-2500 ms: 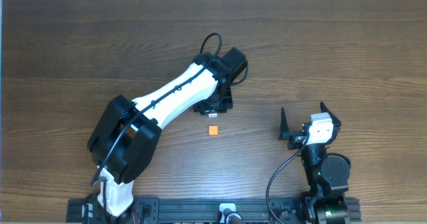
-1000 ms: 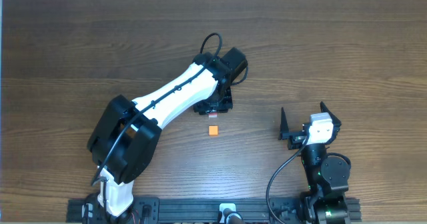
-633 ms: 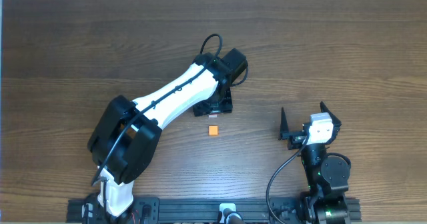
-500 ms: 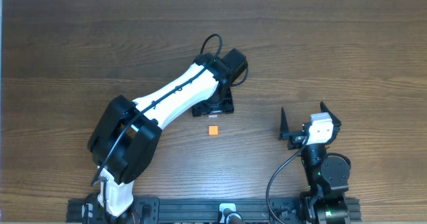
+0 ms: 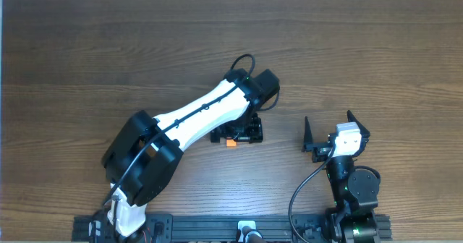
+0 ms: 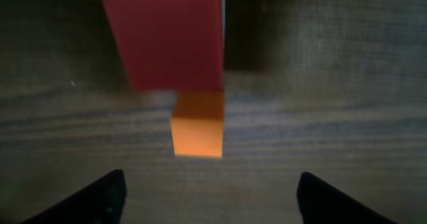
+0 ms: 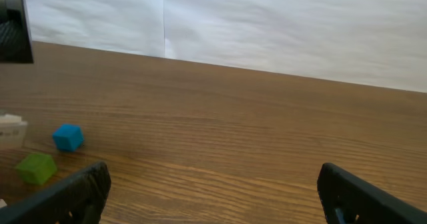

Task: Stack Cubes

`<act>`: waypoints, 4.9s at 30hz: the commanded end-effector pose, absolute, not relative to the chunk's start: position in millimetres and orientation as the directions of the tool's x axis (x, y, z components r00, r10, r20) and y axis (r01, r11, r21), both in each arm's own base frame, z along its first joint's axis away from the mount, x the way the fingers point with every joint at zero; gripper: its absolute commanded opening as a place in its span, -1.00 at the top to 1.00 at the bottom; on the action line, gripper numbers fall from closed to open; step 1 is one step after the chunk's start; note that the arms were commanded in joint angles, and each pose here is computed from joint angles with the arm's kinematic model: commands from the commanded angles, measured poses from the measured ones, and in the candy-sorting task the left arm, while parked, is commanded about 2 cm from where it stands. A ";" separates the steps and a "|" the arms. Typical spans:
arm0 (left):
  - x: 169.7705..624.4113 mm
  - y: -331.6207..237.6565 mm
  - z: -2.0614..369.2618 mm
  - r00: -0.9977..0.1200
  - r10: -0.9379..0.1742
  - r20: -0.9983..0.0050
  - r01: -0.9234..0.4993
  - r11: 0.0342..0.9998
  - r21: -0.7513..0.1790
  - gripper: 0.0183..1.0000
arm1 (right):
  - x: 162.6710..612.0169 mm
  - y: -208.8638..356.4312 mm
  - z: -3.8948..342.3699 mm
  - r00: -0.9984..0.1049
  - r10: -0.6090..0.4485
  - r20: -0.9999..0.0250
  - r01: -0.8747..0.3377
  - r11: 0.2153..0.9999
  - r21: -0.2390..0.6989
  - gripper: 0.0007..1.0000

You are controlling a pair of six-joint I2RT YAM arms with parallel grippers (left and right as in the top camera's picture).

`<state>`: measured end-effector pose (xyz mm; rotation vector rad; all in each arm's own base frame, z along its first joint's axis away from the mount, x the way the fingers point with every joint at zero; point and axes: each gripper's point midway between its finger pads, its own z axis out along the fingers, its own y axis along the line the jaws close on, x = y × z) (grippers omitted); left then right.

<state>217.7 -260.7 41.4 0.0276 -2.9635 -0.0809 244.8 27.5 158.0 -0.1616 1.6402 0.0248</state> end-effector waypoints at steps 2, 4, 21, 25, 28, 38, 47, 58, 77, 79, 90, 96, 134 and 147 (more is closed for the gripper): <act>201.8 -257.8 34.0 -0.972 -0.075 0.224 -0.059 0.995 0.081 -0.55 | 244.6 28.1 156.6 -0.064 -0.091 -0.994 -0.121 0.989 -0.083 -0.98; 201.4 -257.2 31.9 -0.972 -0.075 0.222 -0.058 0.995 0.079 -0.55 | 244.6 28.1 156.6 -0.064 -0.091 -0.994 -0.121 0.989 -0.083 -0.99; 210.7 -254.9 13.9 -0.985 -0.049 0.164 -0.040 0.998 0.055 -0.55 | 244.6 28.1 156.6 -0.064 -0.091 -0.994 -0.121 0.989 -0.083 -0.98; 212.2 -252.0 11.2 -0.987 -0.048 0.154 -0.038 0.997 0.064 -0.50 | 244.6 28.1 156.6 -0.064 -0.091 -0.994 -0.121 0.989 -0.083 -0.98; 215.7 -251.2 10.8 -0.989 -0.046 0.141 -0.037 0.997 0.066 -0.39 | 244.6 28.1 156.6 -0.064 -0.091 -0.994 -0.121 0.989 -0.083 -0.99; 221.7 -249.4 10.2 -0.993 0.005 0.114 0.014 0.997 0.071 -0.33 | 244.6 28.1 156.6 -0.064 -0.091 -0.994 -0.121 0.989 -0.083 -0.98; 226.9 -248.8 9.7 -0.996 0.005 0.090 0.012 0.997 0.076 -0.25 | 244.6 28.1 156.6 -0.064 -0.091 -0.994 -0.121 0.989 -0.083 -0.98; 229.2 -251.2 9.3 -0.997 0.002 0.081 0.007 0.998 0.067 -0.02 | 244.6 28.1 156.6 -0.064 -0.091 -0.994 -0.121 0.989 -0.083 -0.98; 228.5 -250.3 9.4 -0.997 -0.002 0.083 0.004 0.997 0.071 0.82 | 244.6 28.1 156.6 -0.064 -0.091 -0.994 -0.121 0.989 -0.083 -0.99; 228.8 -250.8 11.1 -0.997 -0.002 0.080 0.003 0.998 0.066 0.95 | 244.6 28.1 156.6 -0.064 -0.091 -0.994 -0.121 0.989 -0.083 -0.98; 237.0 -256.1 60.8 -1.000 0.025 -0.014 0.025 0.999 -0.028 0.96 | 244.6 28.1 156.6 -0.064 -0.091 -0.994 -0.121 0.989 -0.083 -0.99; 250.9 -256.4 80.5 -0.999 0.003 -0.046 0.006 0.998 -0.060 0.96 | 244.6 28.1 156.6 -0.064 -0.091 -0.994 -0.121 0.989 -0.083 -0.99; 288.7 -243.4 85.5 -0.992 -0.079 -0.097 -0.076 0.997 -0.033 0.96 | 244.6 28.1 156.6 -0.064 -0.091 -0.994 -0.121 0.989 -0.083 -0.98; 287.2 -249.9 78.0 -0.993 -0.072 -0.092 -0.069 0.997 -0.029 0.92 | 244.6 28.1 156.6 -0.064 -0.091 -0.994 -0.121 0.989 -0.083 -0.98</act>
